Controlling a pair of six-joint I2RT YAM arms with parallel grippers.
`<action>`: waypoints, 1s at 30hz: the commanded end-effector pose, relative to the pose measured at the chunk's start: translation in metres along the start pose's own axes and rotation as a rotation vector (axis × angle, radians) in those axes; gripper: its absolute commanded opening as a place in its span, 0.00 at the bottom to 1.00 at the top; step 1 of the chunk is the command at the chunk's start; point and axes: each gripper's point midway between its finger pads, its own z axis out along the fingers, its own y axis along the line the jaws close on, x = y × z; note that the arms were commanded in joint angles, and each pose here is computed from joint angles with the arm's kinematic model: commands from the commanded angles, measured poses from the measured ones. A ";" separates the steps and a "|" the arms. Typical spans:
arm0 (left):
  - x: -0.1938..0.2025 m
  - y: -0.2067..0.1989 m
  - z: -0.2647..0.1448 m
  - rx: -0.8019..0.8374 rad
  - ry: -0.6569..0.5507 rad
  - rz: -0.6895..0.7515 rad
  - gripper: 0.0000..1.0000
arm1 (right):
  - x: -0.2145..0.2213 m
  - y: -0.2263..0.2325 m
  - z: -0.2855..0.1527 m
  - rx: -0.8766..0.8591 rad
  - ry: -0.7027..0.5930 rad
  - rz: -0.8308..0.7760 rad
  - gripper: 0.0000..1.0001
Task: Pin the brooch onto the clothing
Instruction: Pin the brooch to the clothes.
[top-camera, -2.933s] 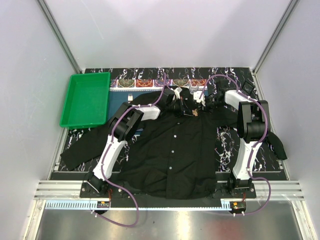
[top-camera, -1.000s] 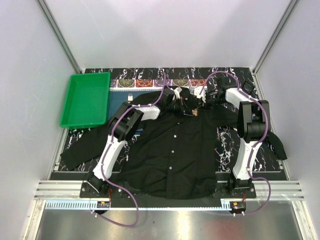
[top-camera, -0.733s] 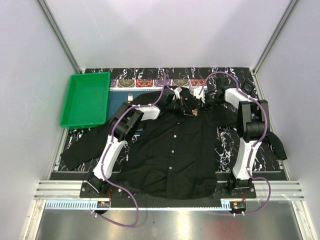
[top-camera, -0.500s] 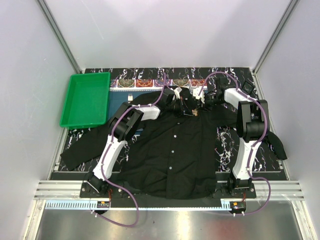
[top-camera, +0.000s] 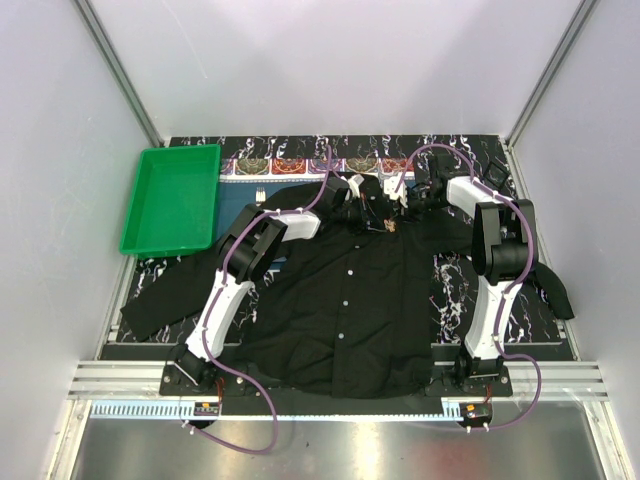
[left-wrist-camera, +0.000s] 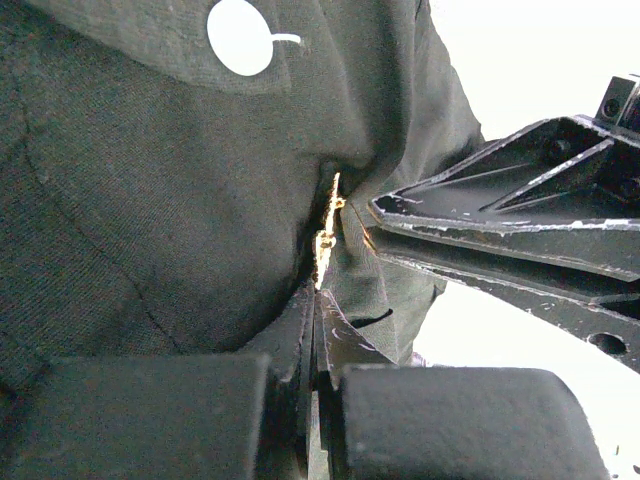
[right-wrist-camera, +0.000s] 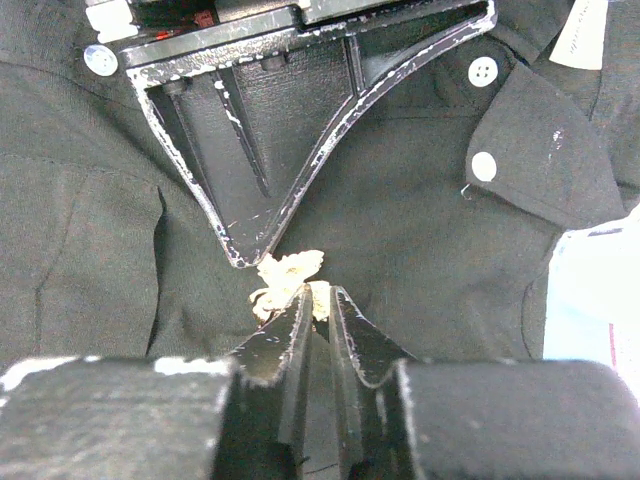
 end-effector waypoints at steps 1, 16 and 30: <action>-0.007 -0.013 0.001 0.051 -0.012 0.017 0.00 | -0.004 0.003 0.005 -0.019 -0.016 -0.017 0.16; -0.007 -0.013 0.001 0.053 -0.010 0.015 0.00 | 0.005 0.009 0.007 -0.034 0.012 -0.012 0.20; -0.007 -0.013 0.001 0.052 -0.011 0.014 0.00 | 0.011 0.012 0.005 -0.033 0.028 -0.003 0.15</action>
